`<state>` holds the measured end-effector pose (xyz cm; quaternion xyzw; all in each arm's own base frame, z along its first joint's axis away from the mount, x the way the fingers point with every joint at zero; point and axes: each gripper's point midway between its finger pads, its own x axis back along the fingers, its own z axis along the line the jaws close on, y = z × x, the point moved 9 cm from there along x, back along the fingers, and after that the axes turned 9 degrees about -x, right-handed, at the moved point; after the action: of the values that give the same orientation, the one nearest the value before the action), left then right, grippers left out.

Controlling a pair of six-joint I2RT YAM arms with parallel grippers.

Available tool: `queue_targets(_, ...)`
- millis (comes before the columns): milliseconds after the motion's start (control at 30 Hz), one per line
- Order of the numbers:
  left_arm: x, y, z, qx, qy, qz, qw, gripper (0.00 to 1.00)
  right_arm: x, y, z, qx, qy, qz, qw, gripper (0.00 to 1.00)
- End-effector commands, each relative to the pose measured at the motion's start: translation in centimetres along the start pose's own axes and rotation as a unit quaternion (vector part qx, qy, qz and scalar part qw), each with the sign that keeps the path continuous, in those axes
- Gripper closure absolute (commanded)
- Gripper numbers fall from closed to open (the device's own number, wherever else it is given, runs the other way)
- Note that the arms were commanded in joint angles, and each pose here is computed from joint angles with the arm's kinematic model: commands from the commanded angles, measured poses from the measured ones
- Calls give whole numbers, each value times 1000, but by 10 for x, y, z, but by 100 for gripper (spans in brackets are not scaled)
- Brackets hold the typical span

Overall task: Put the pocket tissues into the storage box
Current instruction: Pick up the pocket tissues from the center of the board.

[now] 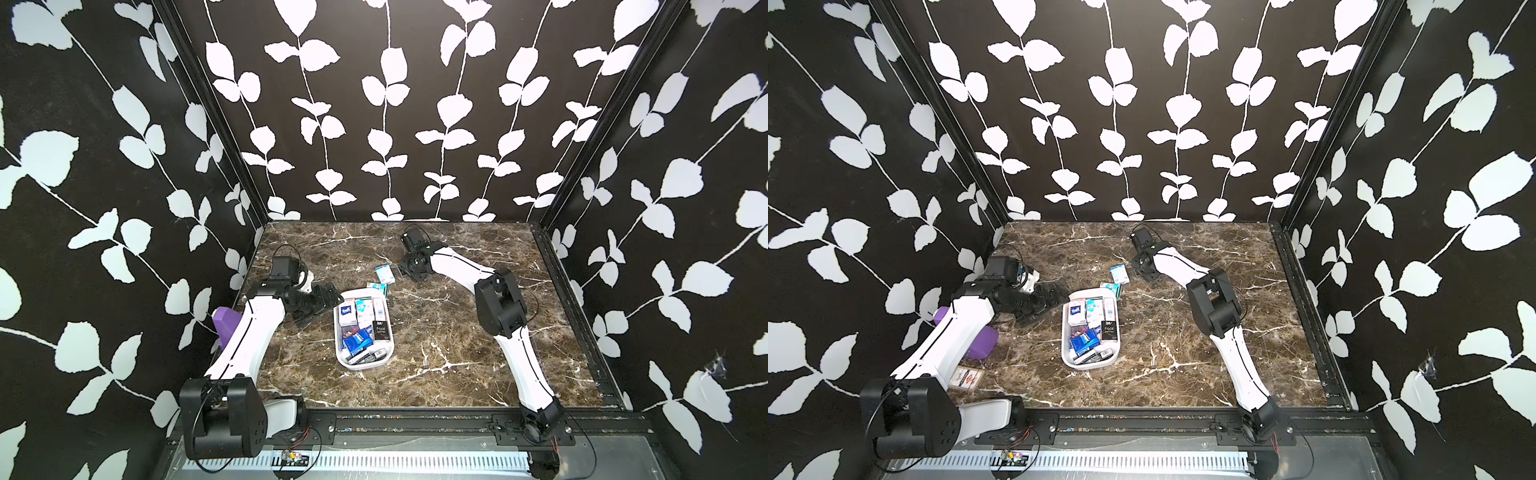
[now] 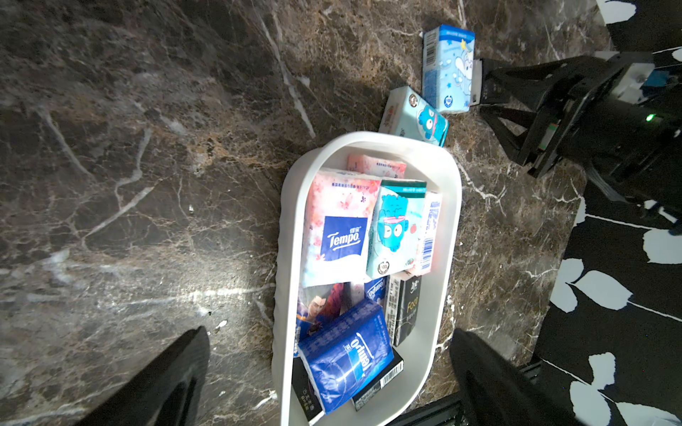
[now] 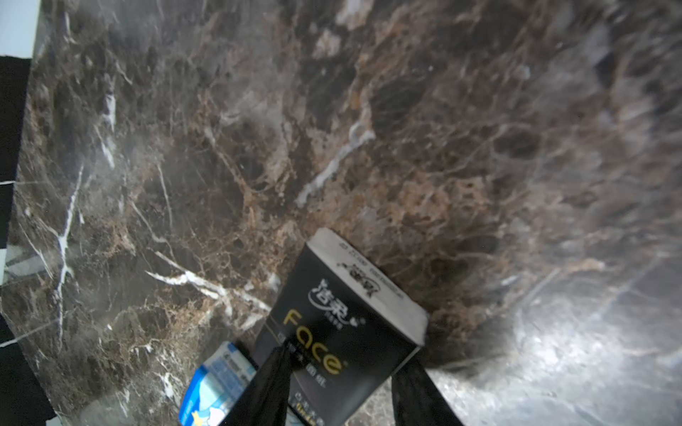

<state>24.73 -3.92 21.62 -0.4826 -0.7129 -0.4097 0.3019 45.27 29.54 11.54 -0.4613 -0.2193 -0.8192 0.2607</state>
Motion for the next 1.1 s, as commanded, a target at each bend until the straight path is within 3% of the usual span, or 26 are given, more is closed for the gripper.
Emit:
queue_targets(0, 1, -2, 2, -4, 6, 7, 1000, 1, -14, 3, -8, -14, -28, -6, 999, 56)
queue_targets(167, 3, -1, 1, -10, 11, 8, 1000, 1, -17, 3, -15, -6, -43, -8, 999, 81)
queue_targets(367, 4, 1, 0, -16, 12, 6, 1000, 1, -1, 8, -3, 61, -24, -5, 998, 100)
queue_targets(500, 3, 5, 0, -14, 10, -3, 1000, 1, 25, 11, 11, 140, 3, 15, 990, 100)
queue_targets(700, -1, 8, -1, -10, -7, -6, 1000, 1, 76, -2, 19, 260, 45, 87, 961, 100)
queue_targets(833, -1, 6, -2, -9, -20, -8, 1000, 1, 108, -29, 11, 325, 55, 152, 932, 100)
queue_targets(1067, -3, -2, -3, -5, -37, -7, 999, 1, 144, -94, -12, 420, 47, 213, 881, 100)
